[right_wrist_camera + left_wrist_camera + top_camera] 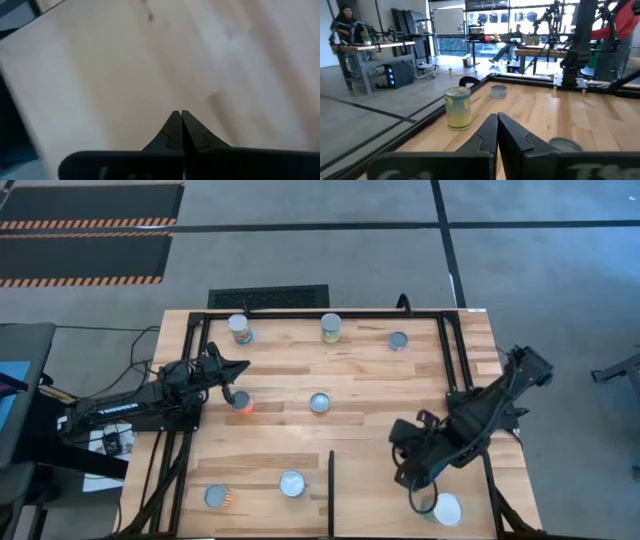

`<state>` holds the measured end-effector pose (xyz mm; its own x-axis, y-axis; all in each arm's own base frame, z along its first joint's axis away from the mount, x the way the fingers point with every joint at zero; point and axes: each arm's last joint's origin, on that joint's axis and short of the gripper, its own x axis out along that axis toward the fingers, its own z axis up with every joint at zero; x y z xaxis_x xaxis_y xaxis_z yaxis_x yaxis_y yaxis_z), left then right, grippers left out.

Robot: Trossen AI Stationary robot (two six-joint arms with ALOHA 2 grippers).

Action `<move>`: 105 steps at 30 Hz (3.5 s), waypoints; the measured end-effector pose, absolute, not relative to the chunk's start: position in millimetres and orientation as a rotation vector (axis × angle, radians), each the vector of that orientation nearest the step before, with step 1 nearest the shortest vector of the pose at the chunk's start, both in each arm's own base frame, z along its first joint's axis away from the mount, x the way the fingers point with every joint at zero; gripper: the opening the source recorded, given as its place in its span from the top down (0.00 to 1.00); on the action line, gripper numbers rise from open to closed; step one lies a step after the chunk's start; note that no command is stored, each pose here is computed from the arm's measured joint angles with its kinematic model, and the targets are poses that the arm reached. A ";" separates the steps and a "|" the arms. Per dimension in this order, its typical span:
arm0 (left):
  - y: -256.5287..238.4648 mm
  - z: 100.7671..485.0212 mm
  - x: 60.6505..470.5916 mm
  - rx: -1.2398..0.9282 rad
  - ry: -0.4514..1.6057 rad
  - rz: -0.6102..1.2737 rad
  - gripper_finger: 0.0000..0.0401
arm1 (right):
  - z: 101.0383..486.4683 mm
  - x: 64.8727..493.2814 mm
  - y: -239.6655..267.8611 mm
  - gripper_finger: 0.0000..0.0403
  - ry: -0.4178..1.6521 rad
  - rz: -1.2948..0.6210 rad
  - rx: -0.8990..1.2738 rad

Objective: Pick and place cans onto a shelf
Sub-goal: Put the canned tomatoes on the shelf, then put the canned carrots on the shelf

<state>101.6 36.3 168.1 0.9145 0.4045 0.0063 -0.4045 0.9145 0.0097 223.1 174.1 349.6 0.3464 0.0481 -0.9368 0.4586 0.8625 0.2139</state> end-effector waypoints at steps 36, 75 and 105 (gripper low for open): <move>36.6 167.5 102.4 0.005 0.002 0.418 1.00 | 330.1 205.6 236.3 1.00 1.541 -0.244 0.827; 36.6 167.3 102.4 0.004 0.004 0.418 1.00 | 326.4 200.7 252.9 0.99 1.660 -0.236 0.856; 41.9 168.1 118.0 0.009 0.068 0.425 1.00 | 254.9 232.0 56.9 1.00 0.518 0.022 -0.067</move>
<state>118.0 41.9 168.1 0.9087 0.4125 -0.0641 -0.4119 0.9109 0.0232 232.0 56.9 254.9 0.8684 0.0045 -0.4958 -0.0382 0.9976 -0.0579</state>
